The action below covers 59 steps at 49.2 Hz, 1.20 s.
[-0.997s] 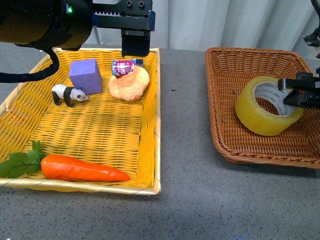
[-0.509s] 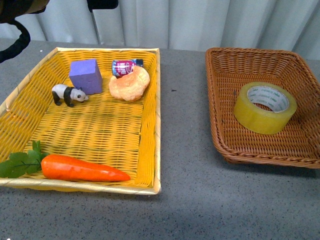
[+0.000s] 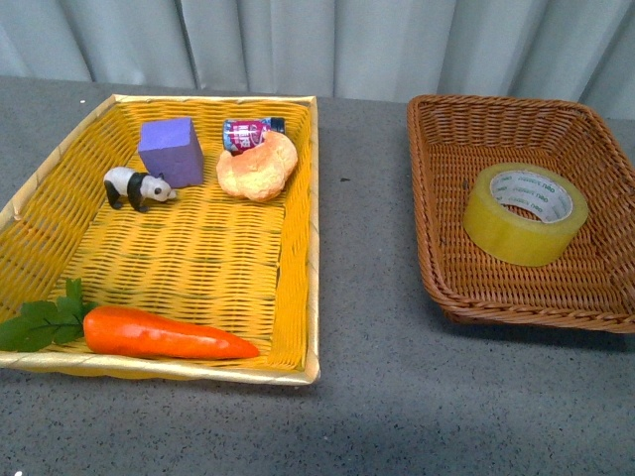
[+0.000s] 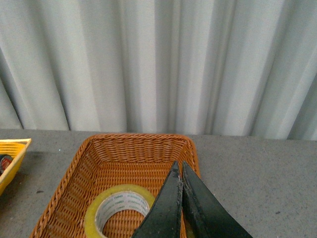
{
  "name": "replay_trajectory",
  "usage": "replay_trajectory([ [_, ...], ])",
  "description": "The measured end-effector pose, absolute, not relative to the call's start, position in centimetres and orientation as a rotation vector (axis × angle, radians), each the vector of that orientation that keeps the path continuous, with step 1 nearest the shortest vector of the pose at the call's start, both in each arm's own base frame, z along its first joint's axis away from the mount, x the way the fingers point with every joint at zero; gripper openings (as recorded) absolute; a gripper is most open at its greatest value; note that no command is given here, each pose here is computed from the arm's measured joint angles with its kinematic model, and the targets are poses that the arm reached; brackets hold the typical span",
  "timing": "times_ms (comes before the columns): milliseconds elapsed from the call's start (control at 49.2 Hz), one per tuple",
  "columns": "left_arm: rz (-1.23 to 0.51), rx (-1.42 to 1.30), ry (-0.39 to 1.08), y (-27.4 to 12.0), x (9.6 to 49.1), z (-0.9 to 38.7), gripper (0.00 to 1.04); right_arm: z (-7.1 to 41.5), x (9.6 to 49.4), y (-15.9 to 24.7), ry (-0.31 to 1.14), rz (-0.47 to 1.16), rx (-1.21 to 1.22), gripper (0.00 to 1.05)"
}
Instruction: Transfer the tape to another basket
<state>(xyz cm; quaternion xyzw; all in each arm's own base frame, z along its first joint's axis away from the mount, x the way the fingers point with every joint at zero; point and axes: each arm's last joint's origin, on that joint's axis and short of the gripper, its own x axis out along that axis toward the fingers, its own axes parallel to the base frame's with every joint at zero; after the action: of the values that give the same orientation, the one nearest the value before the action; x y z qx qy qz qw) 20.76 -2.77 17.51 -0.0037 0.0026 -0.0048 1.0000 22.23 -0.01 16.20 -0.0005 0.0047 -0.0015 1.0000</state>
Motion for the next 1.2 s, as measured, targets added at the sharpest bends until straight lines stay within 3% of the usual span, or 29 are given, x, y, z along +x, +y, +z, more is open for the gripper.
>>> replay_trajectory([
  [285, -0.001, -0.006, 0.021, -1.6, 18.1, 16.0, 0.04, 16.2, 19.1, 0.0, 0.014, -0.002, -0.001, 0.01],
  [1200, -0.001, -0.007, -0.021, 0.0, 12.3, 17.3, 0.04, 16.7, 12.6, 0.0, -0.003, 0.0, -0.001, 0.01],
])
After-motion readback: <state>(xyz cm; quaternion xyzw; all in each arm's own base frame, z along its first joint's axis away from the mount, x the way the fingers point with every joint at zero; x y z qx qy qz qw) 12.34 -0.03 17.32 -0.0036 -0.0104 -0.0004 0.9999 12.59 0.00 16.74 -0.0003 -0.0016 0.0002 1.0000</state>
